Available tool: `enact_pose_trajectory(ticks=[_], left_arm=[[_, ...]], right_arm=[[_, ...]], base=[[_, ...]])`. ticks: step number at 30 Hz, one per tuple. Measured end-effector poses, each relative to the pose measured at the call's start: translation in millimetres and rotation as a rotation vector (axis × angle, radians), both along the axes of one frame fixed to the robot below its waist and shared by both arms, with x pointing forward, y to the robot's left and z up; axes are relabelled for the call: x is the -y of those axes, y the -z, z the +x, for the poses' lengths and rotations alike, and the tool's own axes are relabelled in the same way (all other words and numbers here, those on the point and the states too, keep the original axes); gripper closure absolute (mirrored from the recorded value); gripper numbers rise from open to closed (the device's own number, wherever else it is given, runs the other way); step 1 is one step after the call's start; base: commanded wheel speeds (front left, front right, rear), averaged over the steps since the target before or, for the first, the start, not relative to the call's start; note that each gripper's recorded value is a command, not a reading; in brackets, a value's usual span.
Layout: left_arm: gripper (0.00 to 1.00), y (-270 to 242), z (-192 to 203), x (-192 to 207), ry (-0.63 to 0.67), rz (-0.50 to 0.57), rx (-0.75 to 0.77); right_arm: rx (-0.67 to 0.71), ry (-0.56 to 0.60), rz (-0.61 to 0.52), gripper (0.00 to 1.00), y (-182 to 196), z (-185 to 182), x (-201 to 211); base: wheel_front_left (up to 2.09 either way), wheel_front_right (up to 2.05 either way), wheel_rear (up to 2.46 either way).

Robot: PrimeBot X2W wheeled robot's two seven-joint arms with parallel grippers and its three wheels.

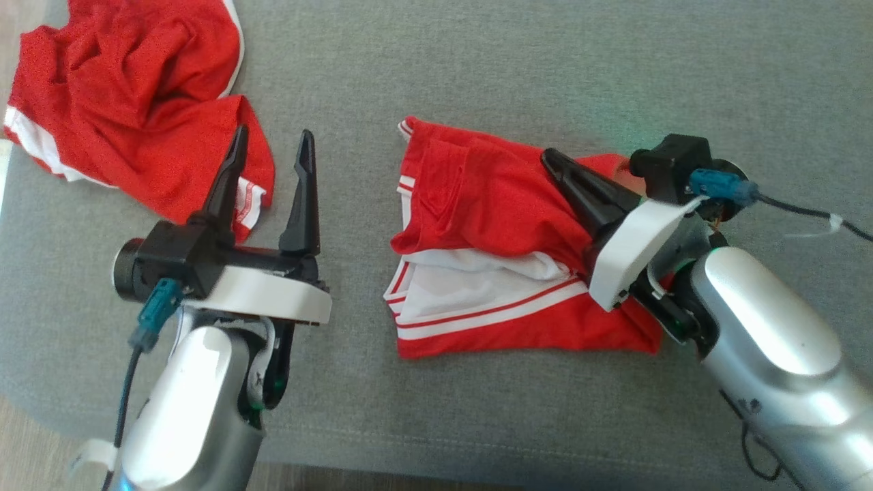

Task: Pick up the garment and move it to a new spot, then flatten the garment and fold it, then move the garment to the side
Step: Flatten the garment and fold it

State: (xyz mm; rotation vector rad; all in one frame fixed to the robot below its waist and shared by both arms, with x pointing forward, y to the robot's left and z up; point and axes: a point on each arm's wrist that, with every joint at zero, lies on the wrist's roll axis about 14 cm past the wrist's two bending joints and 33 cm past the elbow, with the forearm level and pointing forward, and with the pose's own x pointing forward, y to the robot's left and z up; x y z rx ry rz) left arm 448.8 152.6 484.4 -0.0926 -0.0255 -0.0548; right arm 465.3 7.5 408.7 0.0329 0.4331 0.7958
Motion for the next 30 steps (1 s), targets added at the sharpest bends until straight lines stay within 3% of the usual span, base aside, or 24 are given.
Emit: enact_pose_trajectory(ticks=[9, 30], left_arm=[[0.0, 1, 0, 2, 0.006, 0.008, 0.0], [0.0, -5, 5, 16, 0.054, 0.007, 0.029]], right_arm=[[-0.082, -0.131, -0.059, 1.0, 17, -19, 1], [-0.139, -0.228, 0.023, 1.0, 5, -62, -10]], base=[[0.0, 0.0, 0.0], [0.0, 0.0, 0.0]])
